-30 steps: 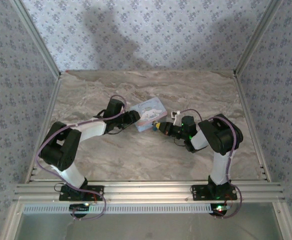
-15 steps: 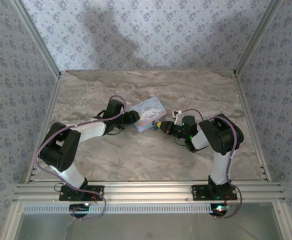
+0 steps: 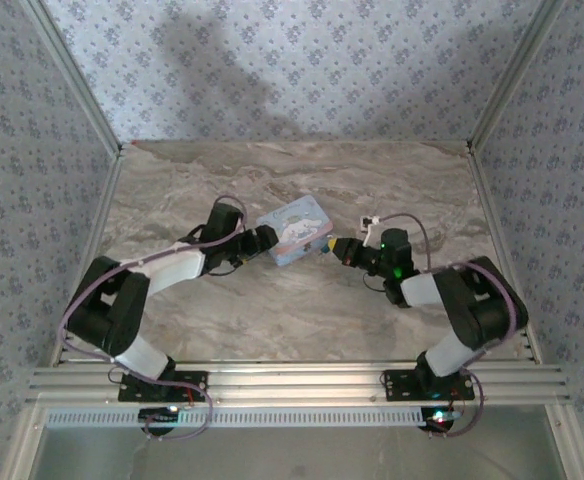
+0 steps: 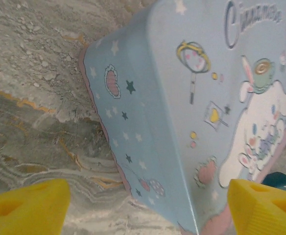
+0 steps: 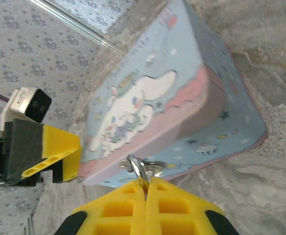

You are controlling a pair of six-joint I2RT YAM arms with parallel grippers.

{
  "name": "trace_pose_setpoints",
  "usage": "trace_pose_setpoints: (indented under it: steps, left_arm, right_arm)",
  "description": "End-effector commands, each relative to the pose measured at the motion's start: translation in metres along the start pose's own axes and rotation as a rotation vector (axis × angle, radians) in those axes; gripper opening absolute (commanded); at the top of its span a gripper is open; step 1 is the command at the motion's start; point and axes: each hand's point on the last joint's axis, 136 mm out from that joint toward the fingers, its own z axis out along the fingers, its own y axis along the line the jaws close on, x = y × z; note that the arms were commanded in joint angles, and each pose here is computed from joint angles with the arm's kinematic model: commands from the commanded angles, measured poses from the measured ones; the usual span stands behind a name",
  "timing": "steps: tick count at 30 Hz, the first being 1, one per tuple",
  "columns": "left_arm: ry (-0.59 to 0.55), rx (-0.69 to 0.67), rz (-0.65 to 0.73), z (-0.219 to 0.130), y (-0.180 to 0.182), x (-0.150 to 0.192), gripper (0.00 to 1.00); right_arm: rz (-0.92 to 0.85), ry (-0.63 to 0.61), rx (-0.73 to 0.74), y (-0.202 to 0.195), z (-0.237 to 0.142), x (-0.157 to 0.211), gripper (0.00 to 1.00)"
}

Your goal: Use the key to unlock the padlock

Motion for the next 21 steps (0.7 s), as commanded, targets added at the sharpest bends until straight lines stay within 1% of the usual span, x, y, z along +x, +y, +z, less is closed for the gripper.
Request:
trace_pose_setpoints:
  steps: [1,5,9,13,17,21]
  left_arm:
    - [-0.079,0.019,0.063,-0.028,-0.014,-0.016,0.87]
    - [-0.156,0.029,0.119,-0.058,-0.021,-0.021,0.92]
    - [-0.249,0.039,0.171,-0.093,-0.020,-0.021,0.96]
    - [-0.314,0.055,0.211,-0.124,-0.014,-0.012,0.98]
    - [-0.338,0.060,0.238,-0.145,-0.004,0.002,0.98]
    - [-0.331,0.084,0.269,-0.155,0.003,0.018,0.98]
  right_arm:
    - [-0.087,0.056,0.083,0.002,-0.016,0.004,0.00]
    - [-0.159,0.092,0.113,0.028,-0.035,-0.001,0.01]
    - [-0.218,0.171,0.160,0.048,-0.055,0.008,0.02]
    - [-0.229,0.234,0.175,0.063,-0.072,0.025,0.02]
    - [-0.243,0.317,0.198,0.071,-0.084,0.049,0.02]
    - [-0.255,0.441,0.225,0.074,-0.092,0.079,0.01]
